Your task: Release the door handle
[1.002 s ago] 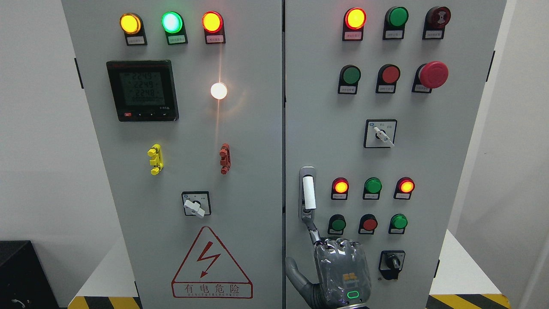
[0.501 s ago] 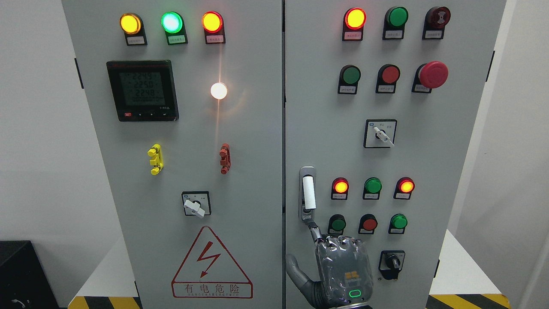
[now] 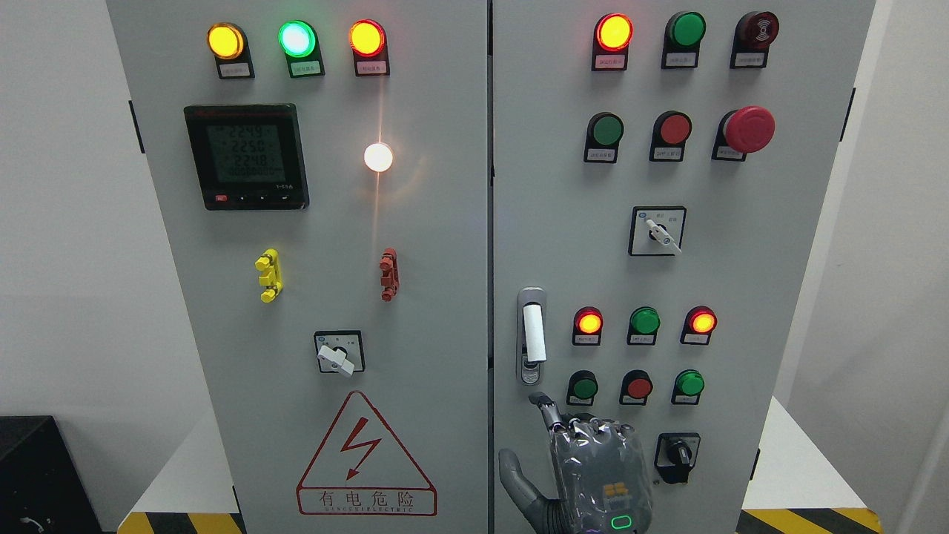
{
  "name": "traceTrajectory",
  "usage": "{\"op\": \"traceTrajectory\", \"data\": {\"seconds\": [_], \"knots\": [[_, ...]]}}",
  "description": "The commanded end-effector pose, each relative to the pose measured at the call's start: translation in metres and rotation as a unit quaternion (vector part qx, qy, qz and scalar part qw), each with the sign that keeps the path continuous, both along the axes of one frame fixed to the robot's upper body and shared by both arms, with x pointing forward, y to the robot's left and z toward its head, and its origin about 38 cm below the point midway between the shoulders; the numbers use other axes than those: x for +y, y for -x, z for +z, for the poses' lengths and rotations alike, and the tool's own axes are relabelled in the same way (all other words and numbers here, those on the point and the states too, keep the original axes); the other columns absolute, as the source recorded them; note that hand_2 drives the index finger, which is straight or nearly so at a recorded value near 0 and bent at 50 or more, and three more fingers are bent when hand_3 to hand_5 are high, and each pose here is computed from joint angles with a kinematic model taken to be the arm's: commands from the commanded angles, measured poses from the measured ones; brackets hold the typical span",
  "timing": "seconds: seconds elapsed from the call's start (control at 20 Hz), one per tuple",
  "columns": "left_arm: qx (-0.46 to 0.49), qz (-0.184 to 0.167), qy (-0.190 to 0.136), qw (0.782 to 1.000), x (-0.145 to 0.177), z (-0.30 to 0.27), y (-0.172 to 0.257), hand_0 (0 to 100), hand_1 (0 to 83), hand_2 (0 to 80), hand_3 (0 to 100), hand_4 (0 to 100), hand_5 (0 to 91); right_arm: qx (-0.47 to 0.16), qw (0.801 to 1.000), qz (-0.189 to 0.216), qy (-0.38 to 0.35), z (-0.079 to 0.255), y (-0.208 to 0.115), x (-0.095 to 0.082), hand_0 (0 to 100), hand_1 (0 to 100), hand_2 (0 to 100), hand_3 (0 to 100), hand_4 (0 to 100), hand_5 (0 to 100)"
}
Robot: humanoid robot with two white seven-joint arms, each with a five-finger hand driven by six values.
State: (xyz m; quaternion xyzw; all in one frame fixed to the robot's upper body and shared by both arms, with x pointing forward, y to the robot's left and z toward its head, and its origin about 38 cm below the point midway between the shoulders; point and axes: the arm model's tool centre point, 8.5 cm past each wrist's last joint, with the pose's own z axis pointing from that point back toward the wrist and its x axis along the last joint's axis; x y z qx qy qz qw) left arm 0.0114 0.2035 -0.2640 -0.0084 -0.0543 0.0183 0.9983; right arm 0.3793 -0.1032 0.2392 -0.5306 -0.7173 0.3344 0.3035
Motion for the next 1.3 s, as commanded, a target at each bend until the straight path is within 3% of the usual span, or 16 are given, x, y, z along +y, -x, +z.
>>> {"op": "traceTrajectory", "data": {"seconds": [0.0,0.2,0.45,0.85,1.25], "knots": [[0.002,-0.002,-0.002,1.0,0.001,0.001,-0.007,12,55.6,0.0,0,0,0.0,-0.027,1.0,-0.002,-0.011,0.017,0.014,-0.007,41,35,54,96,96,100],[0.002,-0.002,-0.002,1.0,0.001,0.001,-0.007,12,55.6,0.0,0,0,0.0,-0.032,0.999,0.003,-0.014,0.02,0.025,-0.009,36,40,72,100,97,100],[0.002,-0.002,-0.002,1.0,0.001,0.001,-0.007,12,55.6,0.0,0,0,0.0,-0.028,1.0,0.005,-0.014,0.017,0.027,-0.009,35,41,84,100,100,100],[0.002,-0.002,-0.002,1.0,0.001,0.001,-0.007,12,55.6,0.0,0,0,0.0,-0.016,1.0,0.008,-0.008,0.024,0.021,-0.007,36,40,94,100,100,100],[0.002,-0.001,-0.002,1.0,0.001,0.001,-0.007,12,55.6,0.0,0,0,0.0,-0.016,1.0,0.009,-0.003,0.042,0.008,-0.004,34,28,96,100,100,100]]}}
